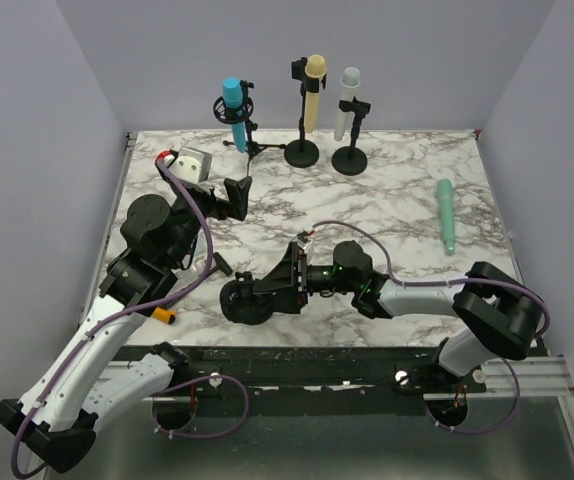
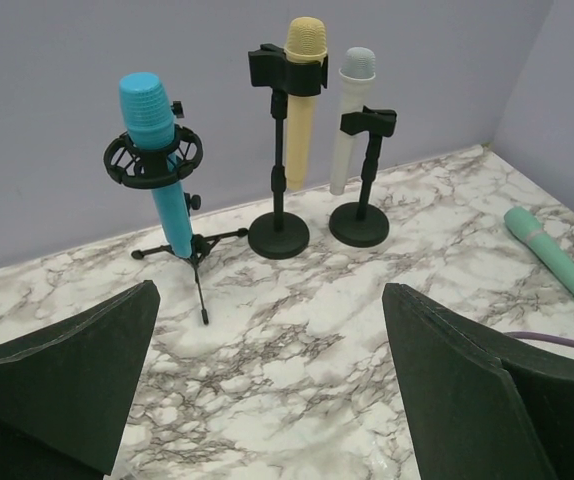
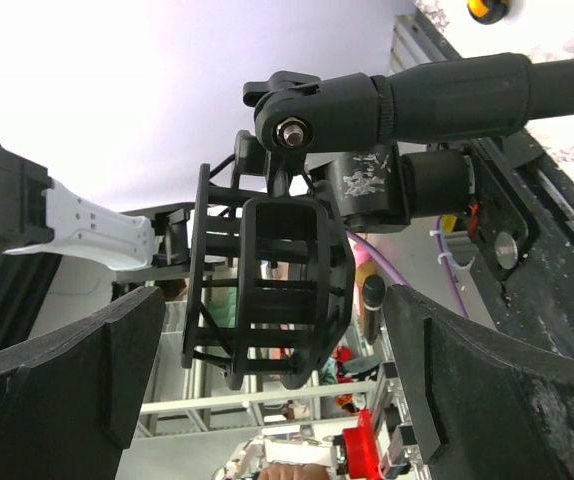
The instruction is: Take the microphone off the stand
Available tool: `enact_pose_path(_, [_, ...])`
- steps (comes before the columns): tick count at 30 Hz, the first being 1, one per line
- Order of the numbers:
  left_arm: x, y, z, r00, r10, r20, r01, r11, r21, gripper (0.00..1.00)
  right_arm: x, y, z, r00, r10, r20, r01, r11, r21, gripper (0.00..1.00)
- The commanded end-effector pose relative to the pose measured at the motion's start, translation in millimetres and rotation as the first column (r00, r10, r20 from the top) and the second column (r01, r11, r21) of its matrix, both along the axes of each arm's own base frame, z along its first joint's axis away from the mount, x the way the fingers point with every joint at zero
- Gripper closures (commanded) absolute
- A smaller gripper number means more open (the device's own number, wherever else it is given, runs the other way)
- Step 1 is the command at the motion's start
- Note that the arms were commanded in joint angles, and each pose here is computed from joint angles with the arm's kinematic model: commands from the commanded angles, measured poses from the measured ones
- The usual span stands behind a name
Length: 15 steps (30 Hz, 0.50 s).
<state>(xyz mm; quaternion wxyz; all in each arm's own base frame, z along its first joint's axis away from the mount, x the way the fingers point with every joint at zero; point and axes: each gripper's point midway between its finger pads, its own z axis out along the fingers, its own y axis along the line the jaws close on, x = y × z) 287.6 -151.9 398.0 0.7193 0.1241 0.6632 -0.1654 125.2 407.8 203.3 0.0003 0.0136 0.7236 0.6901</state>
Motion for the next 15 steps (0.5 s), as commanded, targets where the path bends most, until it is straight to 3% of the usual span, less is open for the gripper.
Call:
enact_pose_path(1, [-2,7,8,0.999,0.029,0.031,-0.029,1.000,-0.006,0.03,9,-12,-11,0.997,-0.041,0.066,0.046,0.996,-0.072,0.00])
enact_pose_path(11, [2,4,4,0.999,0.027,0.020,-0.027,1.000,-0.001,0.02,56,-58,-27,0.971,-0.151,0.186,0.187,0.962,-0.198,0.00])
enact_pose_path(15, [10,1,-7,0.999,0.034,0.001,-0.034,0.999,0.023,0.02,92,-95,-61,0.928,-0.207,0.310,0.314,0.880,-0.355,0.00])
